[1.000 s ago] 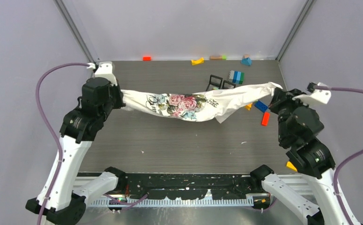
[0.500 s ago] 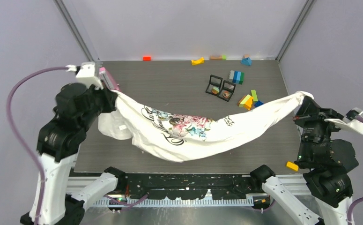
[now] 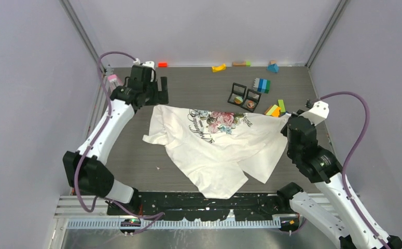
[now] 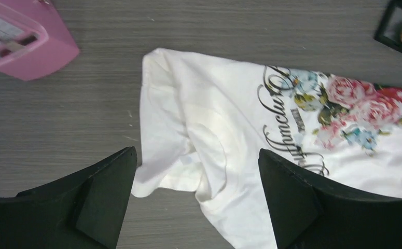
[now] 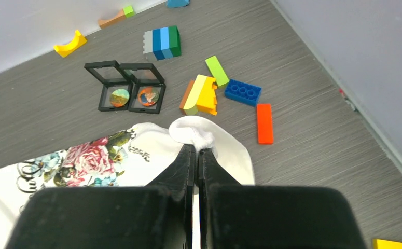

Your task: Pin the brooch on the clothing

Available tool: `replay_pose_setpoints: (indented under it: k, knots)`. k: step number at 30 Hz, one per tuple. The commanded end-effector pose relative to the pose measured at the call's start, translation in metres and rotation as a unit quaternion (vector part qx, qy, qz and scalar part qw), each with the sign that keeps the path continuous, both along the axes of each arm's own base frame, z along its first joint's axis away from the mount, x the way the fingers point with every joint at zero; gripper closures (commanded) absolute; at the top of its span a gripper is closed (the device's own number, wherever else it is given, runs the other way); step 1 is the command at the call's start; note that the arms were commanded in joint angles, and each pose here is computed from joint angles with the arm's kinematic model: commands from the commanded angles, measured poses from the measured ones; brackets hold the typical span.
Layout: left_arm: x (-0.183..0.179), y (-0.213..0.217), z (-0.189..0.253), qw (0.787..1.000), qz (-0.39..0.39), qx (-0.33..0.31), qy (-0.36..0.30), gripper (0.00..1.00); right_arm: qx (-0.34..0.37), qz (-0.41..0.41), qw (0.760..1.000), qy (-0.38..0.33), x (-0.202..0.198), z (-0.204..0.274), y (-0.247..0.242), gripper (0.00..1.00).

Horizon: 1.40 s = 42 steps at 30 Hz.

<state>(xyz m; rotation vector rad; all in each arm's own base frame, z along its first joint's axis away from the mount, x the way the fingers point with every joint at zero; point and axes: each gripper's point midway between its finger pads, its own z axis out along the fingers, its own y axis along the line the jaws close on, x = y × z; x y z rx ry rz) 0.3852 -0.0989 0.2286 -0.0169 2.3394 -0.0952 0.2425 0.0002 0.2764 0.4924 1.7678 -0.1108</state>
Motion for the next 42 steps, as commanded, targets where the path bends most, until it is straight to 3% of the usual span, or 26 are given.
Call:
replay_pose_setpoints:
  k: [1,9,17,21,28,34,42]
  knots:
    - [-0.030,-0.040,0.026,0.992,-0.039,-0.103,-0.067,0.10,0.059,-0.006,0.998,-0.038,0.000,0.009,0.005,0.99]
    - [-0.137,-0.102,-0.072,0.976,-0.082,-0.201,0.028,0.11,0.065,0.005,0.997,-0.033,0.004,-0.005,0.011,0.99]
    - [-0.198,-0.112,-0.132,0.984,-0.079,-0.147,0.056,0.12,0.079,0.016,0.997,-0.020,0.008,-0.019,0.020,0.99]
    - [-0.203,-0.107,-0.153,0.987,-0.058,-0.130,0.070,0.14,0.086,0.019,0.996,-0.019,0.008,-0.022,0.022,0.99]
    - [-0.190,-0.090,-0.170,0.996,-0.030,-0.054,0.064,0.33,0.088,0.025,0.996,-0.014,0.009,-0.025,0.025,0.99]
    - [-0.174,-0.088,-0.178,0.999,-0.006,-0.038,0.038,0.63,0.093,0.030,0.995,-0.004,0.010,-0.035,0.029,0.99]
    - [-0.153,-0.076,-0.197,0.998,0.019,0.017,0.053,0.69,0.100,0.037,0.994,0.002,0.015,-0.044,0.035,0.99]
